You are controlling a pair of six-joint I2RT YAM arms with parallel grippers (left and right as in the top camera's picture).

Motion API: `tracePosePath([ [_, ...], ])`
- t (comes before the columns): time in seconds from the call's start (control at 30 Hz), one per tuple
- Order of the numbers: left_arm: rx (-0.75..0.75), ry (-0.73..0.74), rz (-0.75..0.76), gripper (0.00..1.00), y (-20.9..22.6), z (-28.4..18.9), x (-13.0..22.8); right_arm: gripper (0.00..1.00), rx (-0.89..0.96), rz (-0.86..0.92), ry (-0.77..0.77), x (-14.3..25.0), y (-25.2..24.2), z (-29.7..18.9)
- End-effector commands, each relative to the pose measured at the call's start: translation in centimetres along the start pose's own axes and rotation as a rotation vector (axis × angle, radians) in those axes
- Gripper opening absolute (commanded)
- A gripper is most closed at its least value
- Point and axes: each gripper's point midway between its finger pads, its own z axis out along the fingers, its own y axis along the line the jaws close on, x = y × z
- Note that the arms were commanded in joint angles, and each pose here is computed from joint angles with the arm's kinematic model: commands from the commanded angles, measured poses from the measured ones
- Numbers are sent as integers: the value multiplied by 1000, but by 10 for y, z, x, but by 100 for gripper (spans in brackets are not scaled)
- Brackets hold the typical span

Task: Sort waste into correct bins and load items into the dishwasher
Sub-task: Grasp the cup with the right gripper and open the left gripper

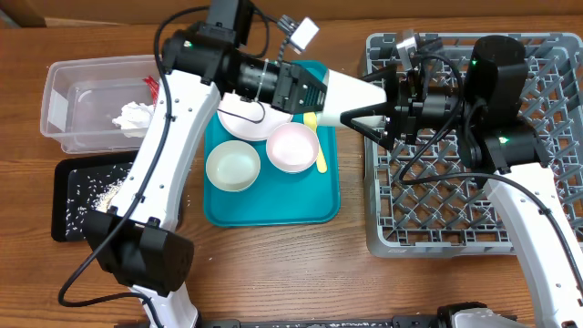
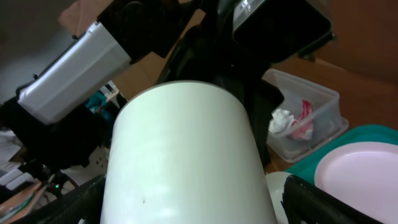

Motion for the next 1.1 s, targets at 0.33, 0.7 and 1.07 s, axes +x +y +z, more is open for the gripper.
tracePosePath([
  [0.33,-3,-9,14,4,-8,2,-7,71,11,48,-7,-4,1,-2],
  [0.7,15,-21,17,20,-10,-1,-11,70,42,51,-23,-7,-7,-12],
  [1.07,-46,-45,12,22,2,-9,-15,66,194,209,-78,-2,-41,-60],
])
